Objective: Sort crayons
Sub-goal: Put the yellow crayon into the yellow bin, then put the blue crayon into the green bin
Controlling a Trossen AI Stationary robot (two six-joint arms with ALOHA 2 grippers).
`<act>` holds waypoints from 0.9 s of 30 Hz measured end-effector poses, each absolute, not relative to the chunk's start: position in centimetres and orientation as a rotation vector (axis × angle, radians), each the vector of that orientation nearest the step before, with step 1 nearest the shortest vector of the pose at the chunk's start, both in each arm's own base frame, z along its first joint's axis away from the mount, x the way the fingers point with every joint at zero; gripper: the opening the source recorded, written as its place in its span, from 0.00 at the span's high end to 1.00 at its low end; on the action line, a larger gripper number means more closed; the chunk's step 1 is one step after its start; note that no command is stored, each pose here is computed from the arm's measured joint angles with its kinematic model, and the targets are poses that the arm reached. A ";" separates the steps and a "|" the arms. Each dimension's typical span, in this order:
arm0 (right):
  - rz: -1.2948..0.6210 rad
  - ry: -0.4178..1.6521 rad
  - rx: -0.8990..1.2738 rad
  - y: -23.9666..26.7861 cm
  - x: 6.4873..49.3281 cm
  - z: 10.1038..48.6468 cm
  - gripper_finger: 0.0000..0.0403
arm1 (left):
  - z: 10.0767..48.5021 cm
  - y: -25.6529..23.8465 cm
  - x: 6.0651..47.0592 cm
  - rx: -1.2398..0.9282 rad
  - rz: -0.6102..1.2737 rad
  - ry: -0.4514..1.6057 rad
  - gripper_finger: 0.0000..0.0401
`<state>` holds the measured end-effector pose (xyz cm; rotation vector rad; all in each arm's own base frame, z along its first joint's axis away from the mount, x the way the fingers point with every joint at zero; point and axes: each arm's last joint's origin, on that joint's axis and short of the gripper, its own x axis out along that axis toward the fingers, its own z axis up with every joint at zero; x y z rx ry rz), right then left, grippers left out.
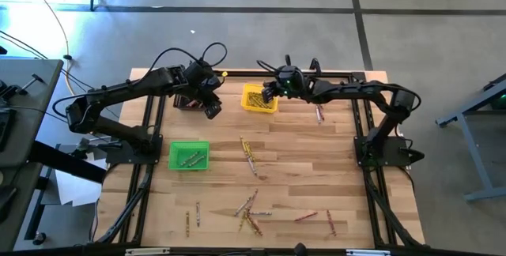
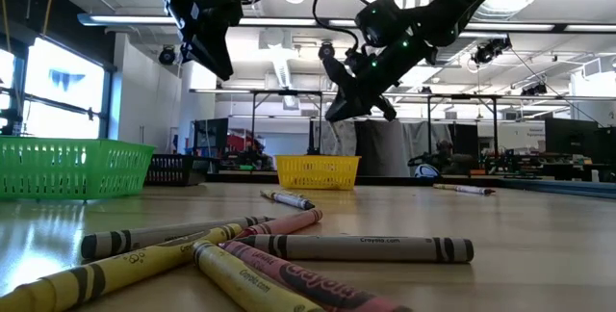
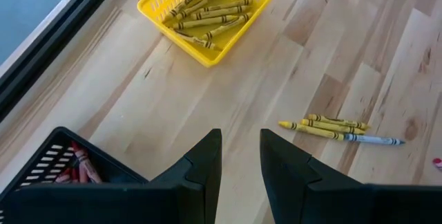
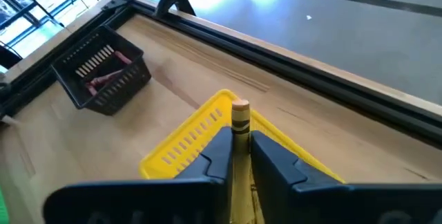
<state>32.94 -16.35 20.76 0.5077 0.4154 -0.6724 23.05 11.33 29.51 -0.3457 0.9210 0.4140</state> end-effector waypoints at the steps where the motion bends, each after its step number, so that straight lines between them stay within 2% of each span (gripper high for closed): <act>1: -0.671 0.417 0.502 -16.4 32.9 20.8 0.88 | 29.5 11.3 23.1 -0.346 0.414 0.921 0.79; 7: -0.665 0.429 0.474 -16.4 32.7 21.0 0.75 | 29.5 11.3 23.1 -0.346 0.413 0.921 0.79; 13: -0.716 0.503 0.561 -15.8 30.1 23.3 0.72 | 29.4 11.3 23.0 -0.340 0.405 0.935 0.79; 20: -0.809 0.812 0.777 -12.7 24.7 24.9 0.73 | 29.4 11.3 23.0 -0.327 0.398 0.940 0.79; 27: -1.000 1.138 0.813 -9.9 21.6 24.2 0.77 | 29.5 11.3 23.0 -0.311 0.391 0.939 0.79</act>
